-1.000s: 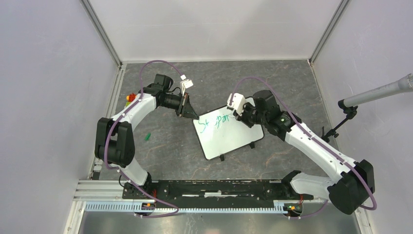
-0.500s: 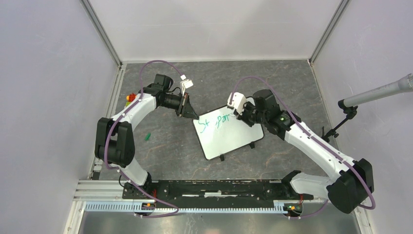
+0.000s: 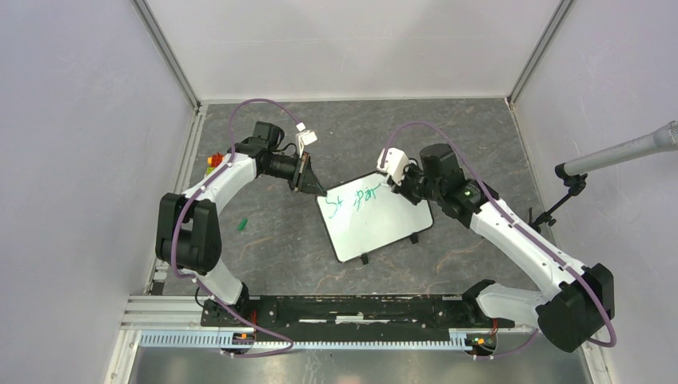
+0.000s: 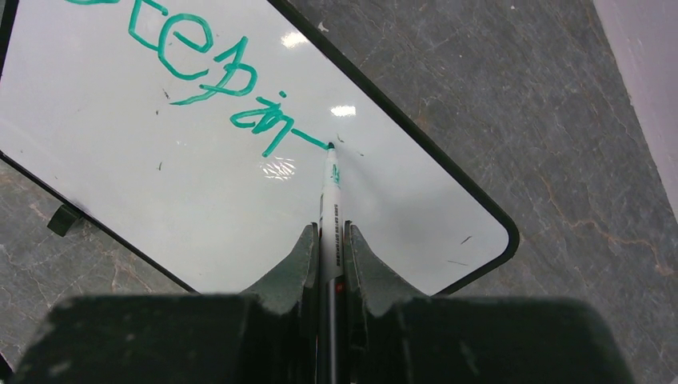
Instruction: Write a sentence on the whiteboard
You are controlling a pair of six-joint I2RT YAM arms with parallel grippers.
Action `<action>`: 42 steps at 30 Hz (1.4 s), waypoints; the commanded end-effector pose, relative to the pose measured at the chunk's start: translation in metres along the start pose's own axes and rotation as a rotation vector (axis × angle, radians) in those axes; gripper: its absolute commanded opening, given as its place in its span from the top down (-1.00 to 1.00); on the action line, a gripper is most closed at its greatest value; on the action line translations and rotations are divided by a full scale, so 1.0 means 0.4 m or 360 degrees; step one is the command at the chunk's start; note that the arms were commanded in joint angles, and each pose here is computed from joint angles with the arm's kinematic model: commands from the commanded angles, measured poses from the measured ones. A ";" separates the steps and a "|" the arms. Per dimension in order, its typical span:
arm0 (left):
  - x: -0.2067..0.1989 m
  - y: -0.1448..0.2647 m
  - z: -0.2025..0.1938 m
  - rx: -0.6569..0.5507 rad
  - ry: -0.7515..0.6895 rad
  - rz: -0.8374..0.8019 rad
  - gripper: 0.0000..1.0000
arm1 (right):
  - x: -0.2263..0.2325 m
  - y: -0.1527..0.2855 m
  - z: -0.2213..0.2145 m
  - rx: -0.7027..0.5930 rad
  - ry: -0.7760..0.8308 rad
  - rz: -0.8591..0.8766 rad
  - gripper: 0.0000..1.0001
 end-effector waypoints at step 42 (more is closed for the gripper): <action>0.025 -0.007 -0.001 0.0033 -0.0061 0.0062 0.95 | -0.005 0.021 -0.017 0.0008 0.0010 -0.0054 1.00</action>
Point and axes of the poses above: each gripper's point midway between its finger pads, its own y axis back along the fingers, its own x axis along the line the jaws close on, z = x × y, the point moved 1 cm from there along y, back along the fingers, and after that the axes turned 1 degree about y, right-handed, at the moved point
